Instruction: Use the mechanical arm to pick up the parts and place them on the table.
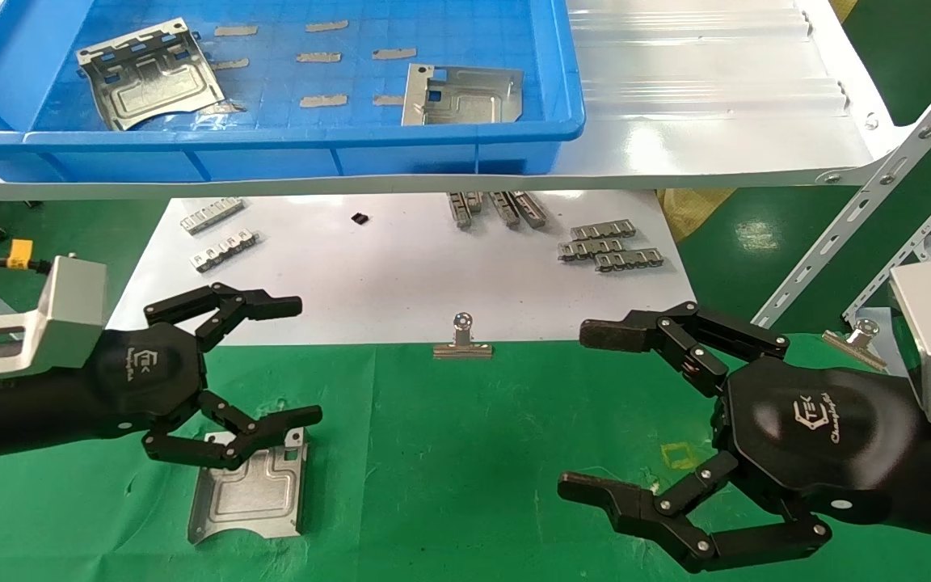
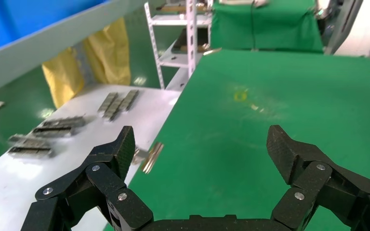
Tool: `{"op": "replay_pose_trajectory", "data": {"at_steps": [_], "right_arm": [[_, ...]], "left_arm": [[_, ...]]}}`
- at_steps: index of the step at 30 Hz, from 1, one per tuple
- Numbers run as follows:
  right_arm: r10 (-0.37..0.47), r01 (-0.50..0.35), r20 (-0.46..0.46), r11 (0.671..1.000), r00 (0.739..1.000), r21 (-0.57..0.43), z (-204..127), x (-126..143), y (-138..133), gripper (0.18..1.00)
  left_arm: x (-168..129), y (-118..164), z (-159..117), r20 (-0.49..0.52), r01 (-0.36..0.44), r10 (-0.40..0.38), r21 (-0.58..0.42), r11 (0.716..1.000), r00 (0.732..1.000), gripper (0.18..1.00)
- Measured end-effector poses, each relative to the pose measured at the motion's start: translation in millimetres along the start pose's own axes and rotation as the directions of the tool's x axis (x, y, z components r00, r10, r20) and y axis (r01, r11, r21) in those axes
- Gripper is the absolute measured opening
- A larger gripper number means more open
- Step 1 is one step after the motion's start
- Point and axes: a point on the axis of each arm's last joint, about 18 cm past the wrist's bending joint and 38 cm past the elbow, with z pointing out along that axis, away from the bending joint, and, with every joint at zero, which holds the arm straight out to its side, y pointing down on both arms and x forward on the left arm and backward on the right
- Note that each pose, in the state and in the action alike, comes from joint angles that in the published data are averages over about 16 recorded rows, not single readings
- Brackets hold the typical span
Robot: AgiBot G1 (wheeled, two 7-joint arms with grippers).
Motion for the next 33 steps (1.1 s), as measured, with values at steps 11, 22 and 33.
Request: {"op": "replay_pose_trajectory", "data": {"at_steps": [11,22,33], "right_arm": [[0.000,0.000,0.000,1.000,1.000,0.000,0.0,0.0,0.0,1.001],[0.000,0.000,0.000,1.000,1.000,0.000,0.0,0.0,0.0,1.001],[0.000,0.000,0.000,1.000,1.000,0.000,-0.1,0.1,0.0,1.001]], "left_arm": [[30.2,-27.7,-0.9,-0.062,0.041,-0.036,0.071,0.997,0.997,1.001],[65.0,-54.9,-3.1,-0.140,0.080,-0.064,0.114,0.990,0.988,1.001],[81.7,-66.5,-4.3,-0.178,0.092,-0.069,0.126,0.988,0.982,1.001]]}}
